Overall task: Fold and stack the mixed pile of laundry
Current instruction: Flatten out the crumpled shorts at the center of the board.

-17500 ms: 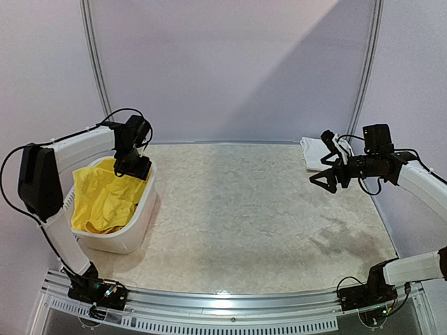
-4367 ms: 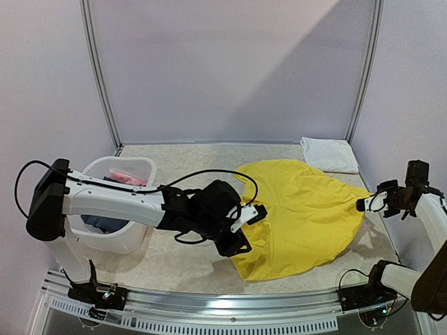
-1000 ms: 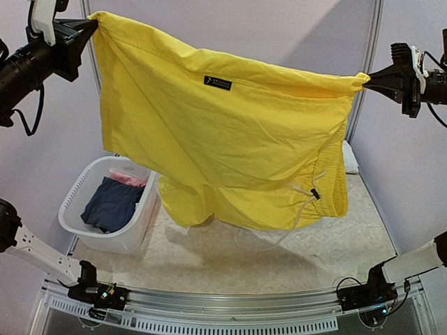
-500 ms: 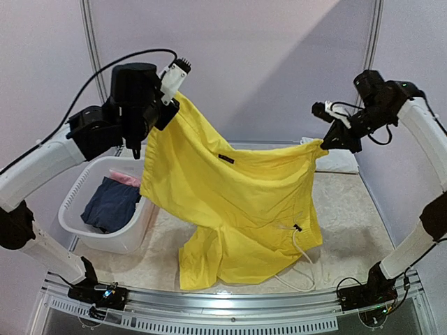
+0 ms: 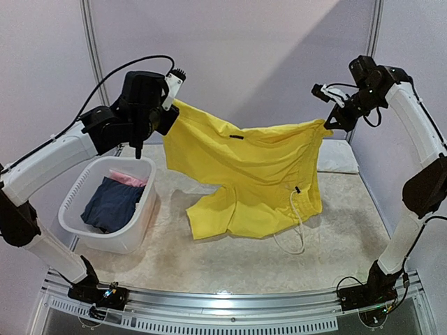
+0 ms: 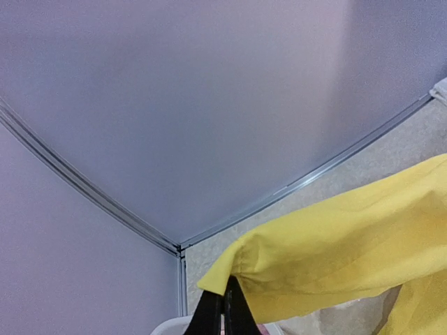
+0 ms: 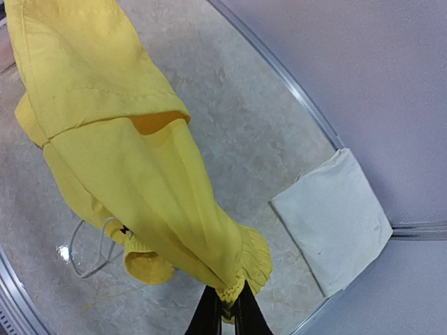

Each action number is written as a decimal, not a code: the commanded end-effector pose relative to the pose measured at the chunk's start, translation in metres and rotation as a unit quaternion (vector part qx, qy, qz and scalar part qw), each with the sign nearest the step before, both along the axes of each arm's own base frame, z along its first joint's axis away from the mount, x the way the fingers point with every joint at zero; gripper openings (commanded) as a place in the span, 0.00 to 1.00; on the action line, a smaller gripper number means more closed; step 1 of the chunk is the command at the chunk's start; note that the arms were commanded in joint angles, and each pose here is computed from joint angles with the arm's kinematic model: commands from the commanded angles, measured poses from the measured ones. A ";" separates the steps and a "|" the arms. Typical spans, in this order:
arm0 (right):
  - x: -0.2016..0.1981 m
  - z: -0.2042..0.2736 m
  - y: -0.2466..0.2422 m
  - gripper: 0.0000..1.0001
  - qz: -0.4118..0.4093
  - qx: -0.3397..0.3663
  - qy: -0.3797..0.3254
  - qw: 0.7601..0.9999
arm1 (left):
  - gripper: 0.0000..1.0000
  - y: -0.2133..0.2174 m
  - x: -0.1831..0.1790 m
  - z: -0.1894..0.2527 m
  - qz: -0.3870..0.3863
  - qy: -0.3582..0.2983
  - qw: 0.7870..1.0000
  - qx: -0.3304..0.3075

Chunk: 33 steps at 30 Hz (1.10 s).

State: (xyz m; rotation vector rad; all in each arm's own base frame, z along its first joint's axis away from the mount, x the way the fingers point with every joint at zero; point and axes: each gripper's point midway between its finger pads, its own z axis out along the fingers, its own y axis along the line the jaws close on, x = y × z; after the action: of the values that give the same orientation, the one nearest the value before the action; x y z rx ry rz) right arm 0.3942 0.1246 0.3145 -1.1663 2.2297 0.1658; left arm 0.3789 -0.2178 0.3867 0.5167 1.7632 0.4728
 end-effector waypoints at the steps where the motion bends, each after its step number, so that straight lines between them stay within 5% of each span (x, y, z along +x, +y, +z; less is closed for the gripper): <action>1: -0.049 0.014 0.005 0.00 0.015 0.016 0.056 0.998 | 0.00 0.029 -0.035 0.072 -0.019 -0.060 0.994 -0.089; 14: -0.220 0.101 0.062 0.00 0.251 0.122 -0.041 0.959 | 0.00 0.035 -0.171 0.159 -0.235 -0.159 0.951 -0.126; 20: -0.255 0.133 0.057 0.00 0.278 0.147 -0.096 0.944 | 0.00 0.016 -0.203 0.192 -0.298 -0.179 0.931 -0.112; 25: -0.237 0.138 0.056 0.00 0.254 0.133 -0.105 0.952 | 0.00 0.009 -0.160 0.215 -0.178 -0.229 0.954 -0.070; 27: -0.218 0.114 0.059 0.00 0.242 0.113 -0.067 0.961 | 0.00 0.005 -0.118 0.201 -0.149 -0.190 0.968 -0.074; 33: -0.151 0.003 0.049 0.00 0.175 0.141 0.089 0.970 | 0.00 -0.048 0.004 0.054 -0.143 -0.011 0.986 -0.085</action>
State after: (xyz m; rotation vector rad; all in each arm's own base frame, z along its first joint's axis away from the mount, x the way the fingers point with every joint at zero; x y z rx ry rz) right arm 0.2340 0.1973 0.4325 -1.4426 1.5666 0.4637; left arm 0.3262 -0.2269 0.5491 0.5274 1.4176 0.2275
